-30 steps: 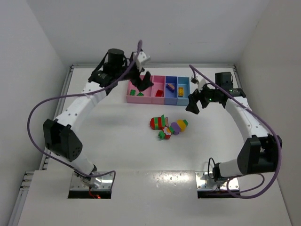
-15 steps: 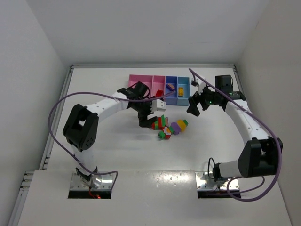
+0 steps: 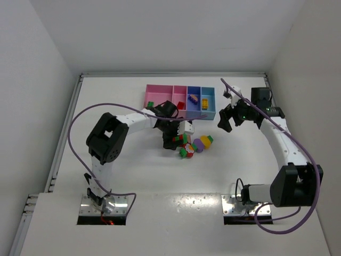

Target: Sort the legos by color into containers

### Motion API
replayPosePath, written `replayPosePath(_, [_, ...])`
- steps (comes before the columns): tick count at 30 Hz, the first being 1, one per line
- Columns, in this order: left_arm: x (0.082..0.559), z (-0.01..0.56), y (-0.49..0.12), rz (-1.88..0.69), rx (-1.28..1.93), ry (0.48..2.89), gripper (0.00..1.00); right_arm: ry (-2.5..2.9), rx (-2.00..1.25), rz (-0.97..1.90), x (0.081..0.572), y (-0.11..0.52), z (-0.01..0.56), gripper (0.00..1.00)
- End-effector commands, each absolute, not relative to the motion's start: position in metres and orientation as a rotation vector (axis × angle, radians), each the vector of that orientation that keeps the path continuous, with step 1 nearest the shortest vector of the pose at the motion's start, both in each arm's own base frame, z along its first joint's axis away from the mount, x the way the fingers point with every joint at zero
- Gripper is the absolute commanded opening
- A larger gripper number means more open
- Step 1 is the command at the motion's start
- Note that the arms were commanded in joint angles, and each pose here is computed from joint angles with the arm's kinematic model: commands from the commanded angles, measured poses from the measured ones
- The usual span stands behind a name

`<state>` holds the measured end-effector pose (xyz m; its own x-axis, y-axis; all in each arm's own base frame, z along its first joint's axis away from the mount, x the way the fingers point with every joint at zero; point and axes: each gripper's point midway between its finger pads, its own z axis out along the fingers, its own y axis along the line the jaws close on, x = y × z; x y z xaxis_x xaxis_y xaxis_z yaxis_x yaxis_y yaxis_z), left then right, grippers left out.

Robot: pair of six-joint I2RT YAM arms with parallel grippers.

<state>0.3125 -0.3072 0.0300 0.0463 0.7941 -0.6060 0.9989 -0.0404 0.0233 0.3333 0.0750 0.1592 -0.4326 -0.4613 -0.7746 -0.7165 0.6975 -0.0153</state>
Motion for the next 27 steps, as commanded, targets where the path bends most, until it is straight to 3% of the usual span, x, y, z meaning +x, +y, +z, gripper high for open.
replayPosePath(1, [0.328, 0.041, -0.326, -0.589, 1.870, 1.726, 0.97, 2.072, -0.899, 0.386, 0.335, 0.073, 0.167, 0.95])
replayPosePath(14, [0.339, 0.038, -0.338, -0.618, 1.738, 1.794, 0.88, 2.084, -0.882, 0.401, 0.333, 0.071, 0.164, 0.95])
replayPosePath(17, [0.338, 0.033, -0.338, -0.625, 1.734, 1.811, 0.78, 2.084, -0.882, 0.401, 0.333, 0.071, 0.164, 0.95])
replayPosePath(22, [0.332, 0.036, -0.334, -0.625, 1.734, 1.813, 0.45, 2.087, -0.884, 0.416, 0.333, 0.073, 0.162, 0.95])
replayPosePath(25, [0.330, 0.043, -0.322, -0.650, 1.699, 1.829, 0.32, 2.095, -0.869, 0.460, 0.332, 0.077, 0.160, 0.95])
replayPosePath(27, [0.331, 0.061, -0.310, -0.657, 1.617, 1.843, 0.30, 2.112, -0.811, 0.565, 0.330, 0.088, 0.158, 0.95])
